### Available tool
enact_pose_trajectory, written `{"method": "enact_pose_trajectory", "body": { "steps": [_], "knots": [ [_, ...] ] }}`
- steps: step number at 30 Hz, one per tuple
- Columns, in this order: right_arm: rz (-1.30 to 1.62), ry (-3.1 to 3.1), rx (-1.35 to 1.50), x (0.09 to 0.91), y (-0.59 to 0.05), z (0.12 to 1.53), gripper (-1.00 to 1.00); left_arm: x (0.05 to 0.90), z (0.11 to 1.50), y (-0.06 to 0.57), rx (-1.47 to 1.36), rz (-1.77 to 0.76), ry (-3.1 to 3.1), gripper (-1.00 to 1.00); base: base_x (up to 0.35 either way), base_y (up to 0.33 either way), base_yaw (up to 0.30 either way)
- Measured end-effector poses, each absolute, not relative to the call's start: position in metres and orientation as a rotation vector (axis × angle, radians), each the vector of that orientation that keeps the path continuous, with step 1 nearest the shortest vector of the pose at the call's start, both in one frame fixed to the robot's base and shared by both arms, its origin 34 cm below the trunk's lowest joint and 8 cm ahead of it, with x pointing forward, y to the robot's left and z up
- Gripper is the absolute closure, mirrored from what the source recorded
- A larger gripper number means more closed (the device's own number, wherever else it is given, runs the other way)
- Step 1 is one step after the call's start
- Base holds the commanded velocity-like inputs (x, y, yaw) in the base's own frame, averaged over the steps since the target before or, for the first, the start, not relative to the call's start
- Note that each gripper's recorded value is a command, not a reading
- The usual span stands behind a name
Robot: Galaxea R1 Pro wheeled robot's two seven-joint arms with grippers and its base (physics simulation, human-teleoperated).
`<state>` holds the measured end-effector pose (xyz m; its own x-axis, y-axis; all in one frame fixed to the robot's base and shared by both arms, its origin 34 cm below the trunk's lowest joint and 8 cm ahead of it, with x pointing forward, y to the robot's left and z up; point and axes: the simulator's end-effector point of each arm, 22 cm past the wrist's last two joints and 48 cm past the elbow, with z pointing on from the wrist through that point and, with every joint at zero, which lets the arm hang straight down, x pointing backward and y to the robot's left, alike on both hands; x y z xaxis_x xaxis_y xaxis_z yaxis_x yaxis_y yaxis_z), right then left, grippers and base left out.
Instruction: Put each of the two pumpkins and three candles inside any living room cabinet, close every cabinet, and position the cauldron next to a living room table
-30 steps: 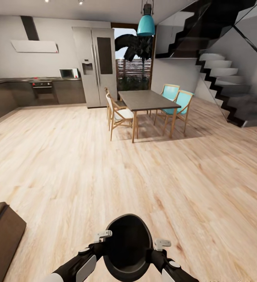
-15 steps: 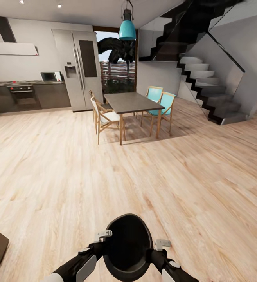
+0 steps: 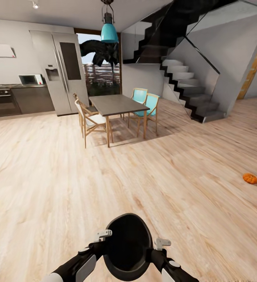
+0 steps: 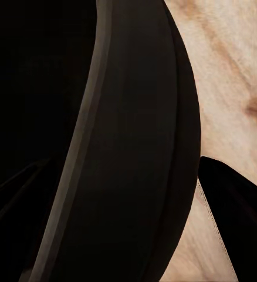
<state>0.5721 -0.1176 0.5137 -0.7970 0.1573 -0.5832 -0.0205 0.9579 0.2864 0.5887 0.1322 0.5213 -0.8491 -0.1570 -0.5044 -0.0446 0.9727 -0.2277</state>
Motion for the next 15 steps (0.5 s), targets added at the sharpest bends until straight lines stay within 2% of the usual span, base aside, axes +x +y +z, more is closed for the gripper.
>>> {"method": "enact_pose_trajectory", "body": {
  "steps": [15],
  "knots": [
    [0.369, 2.455, 0.093, 0.5753, -0.1180, 0.5192, 1.00, 0.5917, 0.5269, 0.1319, -0.140, -0.281, 2.563, 1.00, 0.000, 0.000, -0.236]
  ]
}}
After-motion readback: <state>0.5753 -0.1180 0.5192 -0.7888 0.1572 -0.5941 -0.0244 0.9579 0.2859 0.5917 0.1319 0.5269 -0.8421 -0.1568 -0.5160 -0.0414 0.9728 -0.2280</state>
